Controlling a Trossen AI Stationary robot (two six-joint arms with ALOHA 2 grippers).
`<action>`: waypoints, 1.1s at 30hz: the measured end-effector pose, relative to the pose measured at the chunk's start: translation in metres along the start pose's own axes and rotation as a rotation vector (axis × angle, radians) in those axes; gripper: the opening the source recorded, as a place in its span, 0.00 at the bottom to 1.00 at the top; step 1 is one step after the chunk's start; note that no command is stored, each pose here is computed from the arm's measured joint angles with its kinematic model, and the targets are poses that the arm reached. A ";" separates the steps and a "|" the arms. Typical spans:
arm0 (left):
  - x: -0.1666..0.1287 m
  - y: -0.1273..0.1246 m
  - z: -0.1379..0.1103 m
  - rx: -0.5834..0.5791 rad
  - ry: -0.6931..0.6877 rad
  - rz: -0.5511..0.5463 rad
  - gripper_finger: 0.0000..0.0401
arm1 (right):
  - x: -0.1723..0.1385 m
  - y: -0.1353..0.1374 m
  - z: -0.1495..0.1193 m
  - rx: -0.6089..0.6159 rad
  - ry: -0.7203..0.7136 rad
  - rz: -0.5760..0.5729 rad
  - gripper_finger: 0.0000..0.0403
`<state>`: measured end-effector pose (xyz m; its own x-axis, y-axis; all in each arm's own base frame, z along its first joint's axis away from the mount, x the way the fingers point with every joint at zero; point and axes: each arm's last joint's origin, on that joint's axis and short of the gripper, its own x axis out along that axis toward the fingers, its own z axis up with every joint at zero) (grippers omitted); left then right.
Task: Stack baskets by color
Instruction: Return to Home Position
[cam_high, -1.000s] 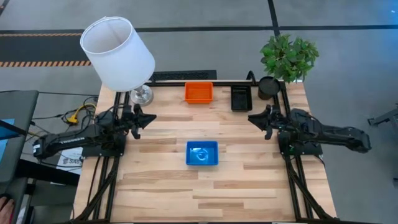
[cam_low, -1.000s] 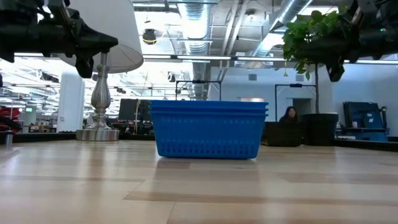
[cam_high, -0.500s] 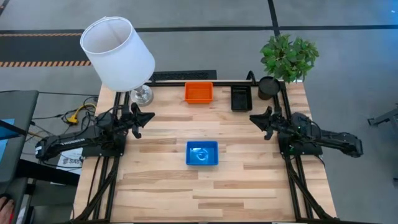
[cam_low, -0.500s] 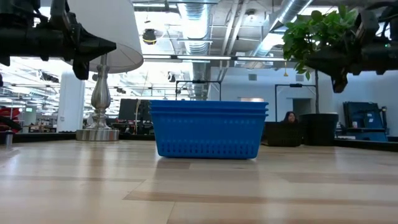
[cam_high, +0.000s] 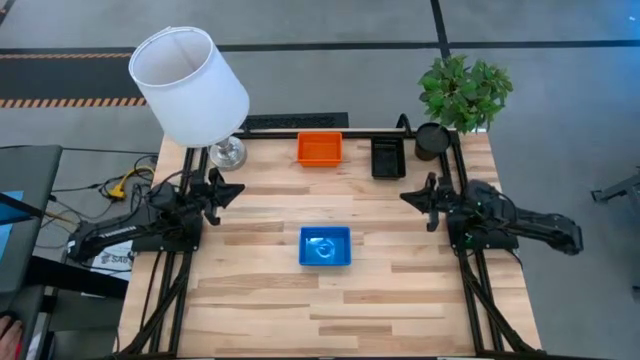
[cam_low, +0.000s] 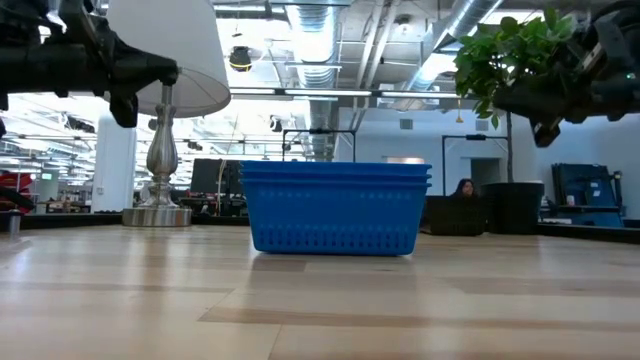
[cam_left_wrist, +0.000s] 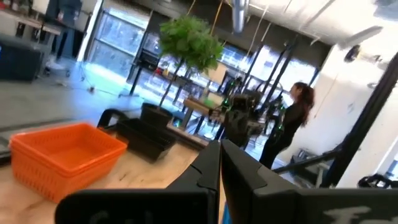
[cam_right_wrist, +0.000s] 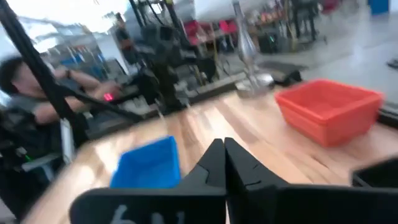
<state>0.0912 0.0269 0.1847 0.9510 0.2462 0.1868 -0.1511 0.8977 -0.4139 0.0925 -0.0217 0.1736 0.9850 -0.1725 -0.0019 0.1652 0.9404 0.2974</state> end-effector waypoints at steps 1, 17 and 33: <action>0.000 0.000 0.000 -0.001 0.017 0.007 0.00 | -0.001 0.000 0.000 -0.010 0.023 -0.011 0.02; 0.000 0.005 -0.009 -0.001 0.073 0.066 0.00 | 0.002 -0.003 0.000 -0.042 -0.070 0.019 0.03; 0.000 0.002 0.000 0.039 -0.022 0.036 0.00 | 0.003 -0.002 -0.004 -0.055 -0.028 0.056 0.08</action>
<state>0.0914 0.0283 0.1840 0.9388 0.2859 0.1924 -0.1955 0.9016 -0.3858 0.0950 -0.0229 0.1696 0.9911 -0.1265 0.0405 0.1130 0.9633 0.2433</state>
